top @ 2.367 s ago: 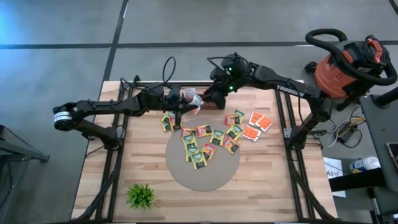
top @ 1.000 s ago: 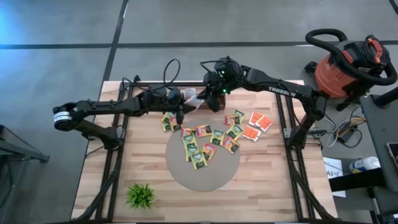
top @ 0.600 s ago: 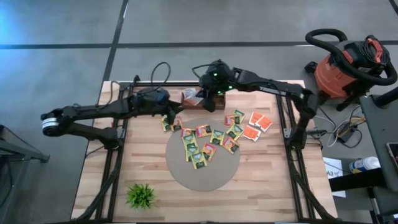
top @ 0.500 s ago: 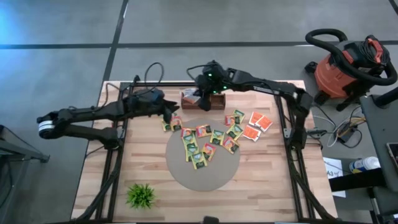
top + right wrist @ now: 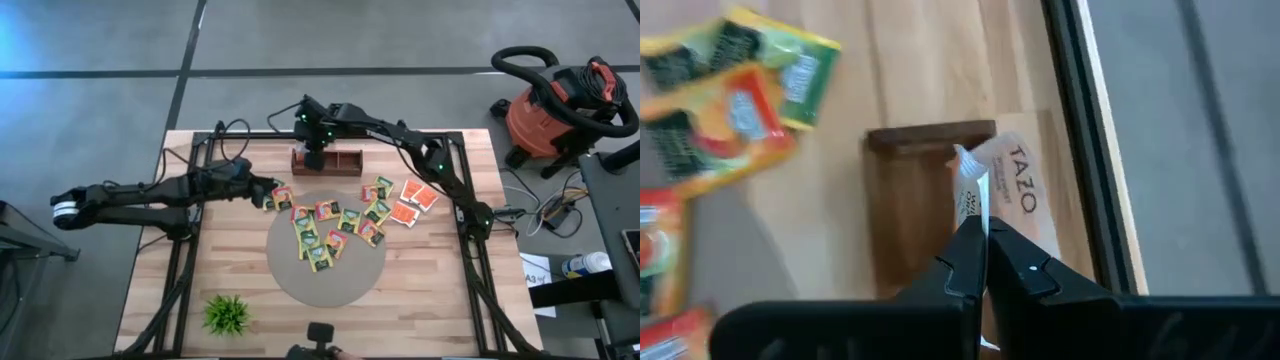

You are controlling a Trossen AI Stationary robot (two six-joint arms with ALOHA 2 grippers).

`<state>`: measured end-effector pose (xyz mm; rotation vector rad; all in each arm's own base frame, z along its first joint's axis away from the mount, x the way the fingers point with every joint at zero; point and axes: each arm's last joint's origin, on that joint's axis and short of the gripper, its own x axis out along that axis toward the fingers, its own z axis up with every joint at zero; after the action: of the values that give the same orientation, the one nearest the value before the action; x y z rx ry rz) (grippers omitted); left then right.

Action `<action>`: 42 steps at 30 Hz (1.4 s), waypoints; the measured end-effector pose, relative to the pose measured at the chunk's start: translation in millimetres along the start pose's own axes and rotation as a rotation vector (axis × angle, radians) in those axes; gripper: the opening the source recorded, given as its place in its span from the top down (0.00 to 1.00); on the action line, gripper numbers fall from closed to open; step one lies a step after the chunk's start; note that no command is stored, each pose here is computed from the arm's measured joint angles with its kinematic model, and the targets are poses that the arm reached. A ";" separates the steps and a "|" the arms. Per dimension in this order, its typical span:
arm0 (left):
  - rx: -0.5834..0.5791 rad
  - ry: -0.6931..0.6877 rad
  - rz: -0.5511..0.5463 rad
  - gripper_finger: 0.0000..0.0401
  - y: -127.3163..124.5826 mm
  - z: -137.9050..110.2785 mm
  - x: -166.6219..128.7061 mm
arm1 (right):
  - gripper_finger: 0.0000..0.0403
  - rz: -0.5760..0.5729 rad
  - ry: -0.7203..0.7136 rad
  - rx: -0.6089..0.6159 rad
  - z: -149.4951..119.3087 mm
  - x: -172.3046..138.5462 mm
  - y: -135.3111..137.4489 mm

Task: Pick & Place Tea
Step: Put the white tea bag into the left section of the wooden organizer

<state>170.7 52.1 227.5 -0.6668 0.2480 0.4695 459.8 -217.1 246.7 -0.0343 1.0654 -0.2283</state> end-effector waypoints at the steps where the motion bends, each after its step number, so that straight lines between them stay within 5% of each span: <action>1: 0.003 0.003 0.001 0.65 0.4 -0.9 0.2 | 0.98 0.008 0.017 -0.004 -3.0 3.4 1.0; 31: 0.047 0.021 0.005 0.65 1.3 -4.3 0.8 | 0.97 0.020 0.043 -0.010 -10.4 17.1 2.2; 42: 0.043 0.021 0.004 0.65 1.3 -4.2 0.8 | 0.76 -0.072 0.028 -0.046 -11.4 25.8 -1.6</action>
<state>170.5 50.5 223.3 -0.6296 0.2782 0.4603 461.6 -222.9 219.1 -0.1111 1.0984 -0.2696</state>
